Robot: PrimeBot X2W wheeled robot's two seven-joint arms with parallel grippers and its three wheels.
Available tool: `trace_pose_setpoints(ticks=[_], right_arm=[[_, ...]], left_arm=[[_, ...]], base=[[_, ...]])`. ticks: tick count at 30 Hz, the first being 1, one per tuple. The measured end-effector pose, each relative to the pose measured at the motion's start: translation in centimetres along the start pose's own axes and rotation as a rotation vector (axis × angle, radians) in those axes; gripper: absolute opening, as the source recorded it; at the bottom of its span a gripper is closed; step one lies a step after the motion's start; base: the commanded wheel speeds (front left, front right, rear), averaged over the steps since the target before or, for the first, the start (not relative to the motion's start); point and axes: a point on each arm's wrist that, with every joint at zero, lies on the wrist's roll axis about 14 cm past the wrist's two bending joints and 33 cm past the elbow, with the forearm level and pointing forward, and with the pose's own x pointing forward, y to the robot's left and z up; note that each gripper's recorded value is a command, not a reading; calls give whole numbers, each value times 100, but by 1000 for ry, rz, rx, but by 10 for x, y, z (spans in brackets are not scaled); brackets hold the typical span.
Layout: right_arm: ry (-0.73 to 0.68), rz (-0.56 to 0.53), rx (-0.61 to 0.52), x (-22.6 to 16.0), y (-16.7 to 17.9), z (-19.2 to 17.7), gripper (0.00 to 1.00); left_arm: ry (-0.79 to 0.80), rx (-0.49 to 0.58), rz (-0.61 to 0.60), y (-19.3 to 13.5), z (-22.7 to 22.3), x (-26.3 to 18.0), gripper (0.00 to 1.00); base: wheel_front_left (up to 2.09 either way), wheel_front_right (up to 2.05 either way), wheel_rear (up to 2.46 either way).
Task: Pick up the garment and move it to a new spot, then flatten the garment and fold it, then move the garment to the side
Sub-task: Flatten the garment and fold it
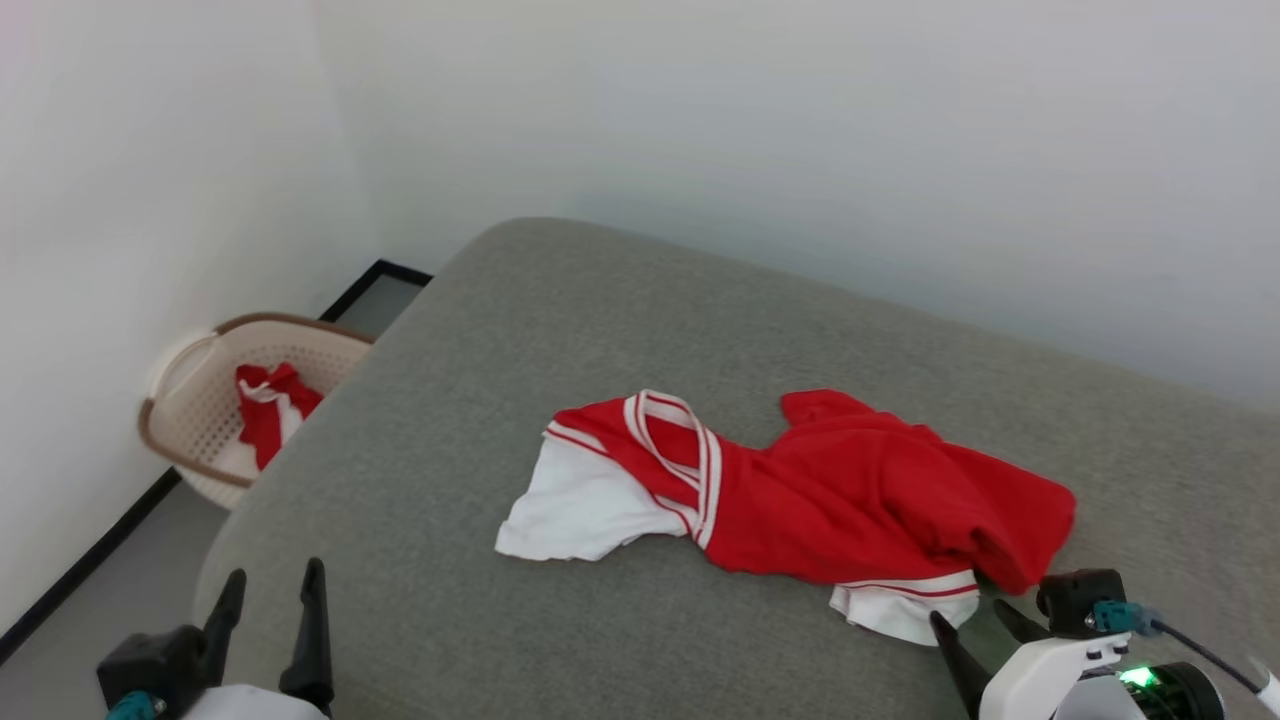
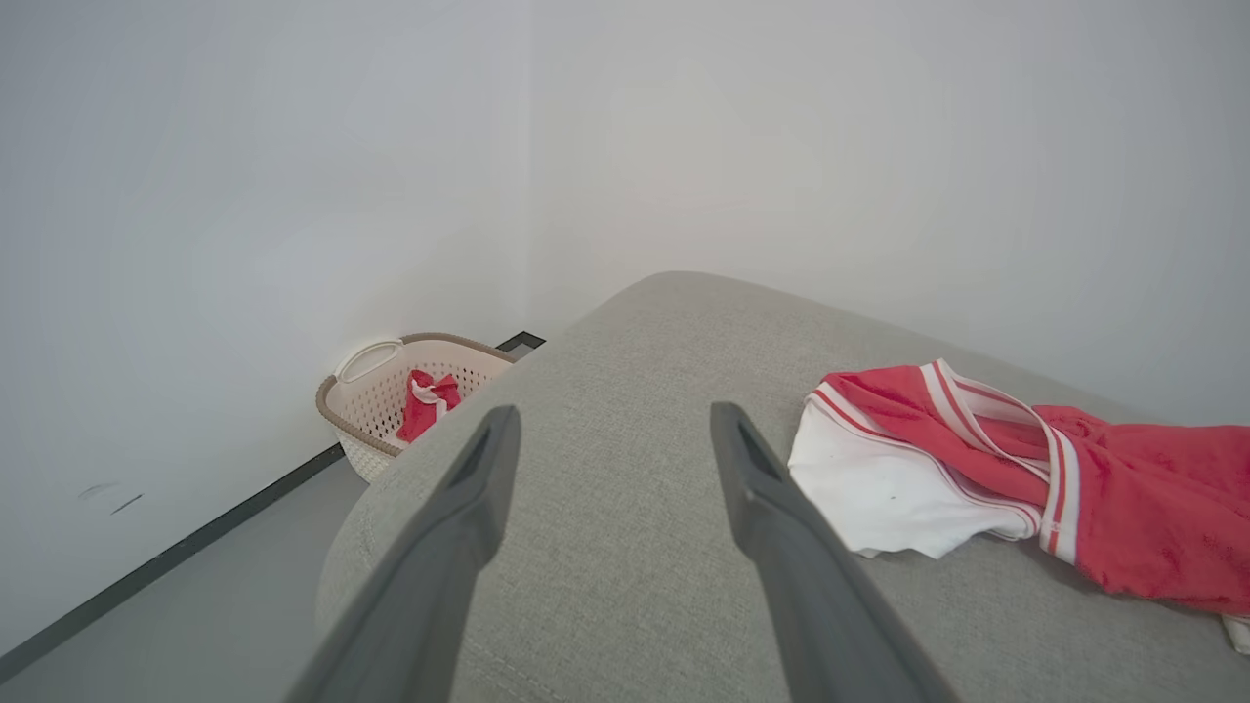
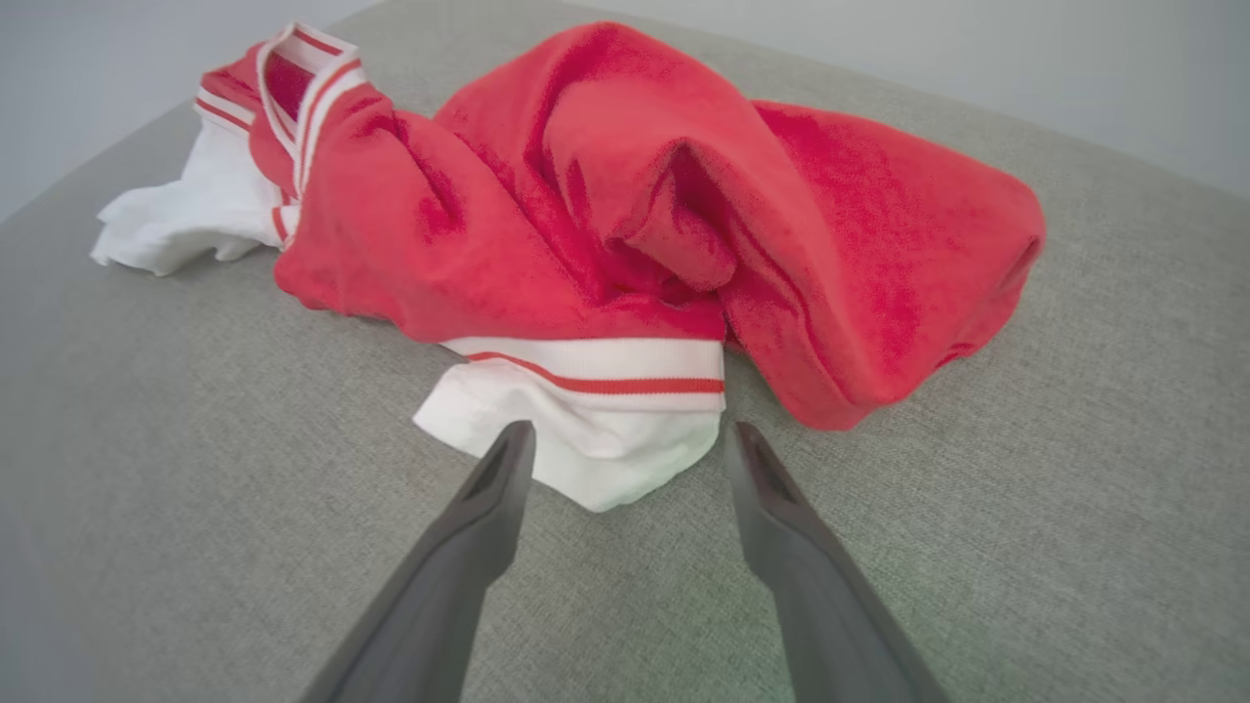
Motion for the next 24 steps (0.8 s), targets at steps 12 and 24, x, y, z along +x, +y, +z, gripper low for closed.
trace_pose_setpoints(ticks=[12, 24], right_arm=[[205, 14, 20, 30, 7, -33, 100], [226, 2, -10, 35, -12, -23, 0]], left_arm=[[-12, -21, 66, 11, -1, -4, 100], [-9, -47, 53, 0, -8, 3, 100]], base=[[0, 0, 0], [0, 0, 0]])
